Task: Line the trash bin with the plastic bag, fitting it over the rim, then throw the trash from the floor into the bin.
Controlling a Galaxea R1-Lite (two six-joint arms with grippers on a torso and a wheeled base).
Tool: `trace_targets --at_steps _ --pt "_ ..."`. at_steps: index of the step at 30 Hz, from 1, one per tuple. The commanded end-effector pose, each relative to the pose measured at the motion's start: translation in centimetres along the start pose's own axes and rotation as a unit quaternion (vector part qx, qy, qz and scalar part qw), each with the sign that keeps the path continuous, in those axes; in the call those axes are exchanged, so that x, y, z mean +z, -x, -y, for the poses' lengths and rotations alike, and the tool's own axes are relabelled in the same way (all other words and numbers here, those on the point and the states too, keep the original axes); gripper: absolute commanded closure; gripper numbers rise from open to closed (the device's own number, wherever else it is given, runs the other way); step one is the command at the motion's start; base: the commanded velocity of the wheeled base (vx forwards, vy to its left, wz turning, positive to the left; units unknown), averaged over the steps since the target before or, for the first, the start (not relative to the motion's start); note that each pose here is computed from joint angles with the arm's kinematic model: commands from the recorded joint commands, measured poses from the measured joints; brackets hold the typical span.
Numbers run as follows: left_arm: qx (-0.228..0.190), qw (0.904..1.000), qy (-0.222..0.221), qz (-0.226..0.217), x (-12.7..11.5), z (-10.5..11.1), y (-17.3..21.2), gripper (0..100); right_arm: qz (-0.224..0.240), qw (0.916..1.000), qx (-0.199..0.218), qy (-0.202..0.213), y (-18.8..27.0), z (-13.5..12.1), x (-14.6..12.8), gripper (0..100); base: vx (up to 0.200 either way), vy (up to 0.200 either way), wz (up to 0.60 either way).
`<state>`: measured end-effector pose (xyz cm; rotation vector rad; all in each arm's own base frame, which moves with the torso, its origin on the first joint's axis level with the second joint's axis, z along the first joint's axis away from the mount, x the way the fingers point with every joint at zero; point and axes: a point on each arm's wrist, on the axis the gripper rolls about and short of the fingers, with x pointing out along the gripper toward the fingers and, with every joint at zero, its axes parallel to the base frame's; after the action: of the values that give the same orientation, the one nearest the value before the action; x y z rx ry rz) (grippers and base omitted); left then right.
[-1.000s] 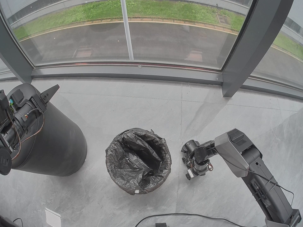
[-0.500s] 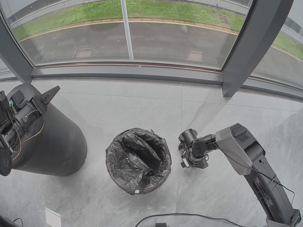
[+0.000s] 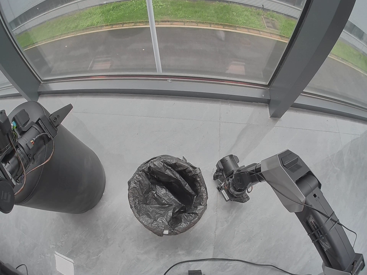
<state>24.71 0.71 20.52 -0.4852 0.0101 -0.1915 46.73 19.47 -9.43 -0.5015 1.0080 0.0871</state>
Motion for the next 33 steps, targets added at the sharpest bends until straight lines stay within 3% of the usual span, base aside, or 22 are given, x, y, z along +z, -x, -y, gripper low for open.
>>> trace_targets --at_steps 1,18,24,33 --pt "0.000 1.0000 0.000 0.000 0.0 0.0 0.0 0 -0.002 1.0000 0.000 0.001 -0.1 -0.1 -0.1 100 0.000 0.000 0.00" --pt "0.000 1.0000 0.000 0.000 0.0 0.0 0.0 0 0.004 1.0000 0.001 0.005 0.6 -0.3 0.3 100 0.000 0.000 0.00" --pt "-0.001 1.0000 0.000 0.002 0.1 0.1 0.1 0 0.024 0.9992 -0.021 0.022 2.7 0.0 1.7 100 0.000 0.000 0.00" --pt "-0.005 0.9999 -0.002 0.012 0.5 0.3 0.5 0 0.122 0.9903 -0.044 0.050 12.1 3.4 6.7 100 0.000 0.000 0.00"
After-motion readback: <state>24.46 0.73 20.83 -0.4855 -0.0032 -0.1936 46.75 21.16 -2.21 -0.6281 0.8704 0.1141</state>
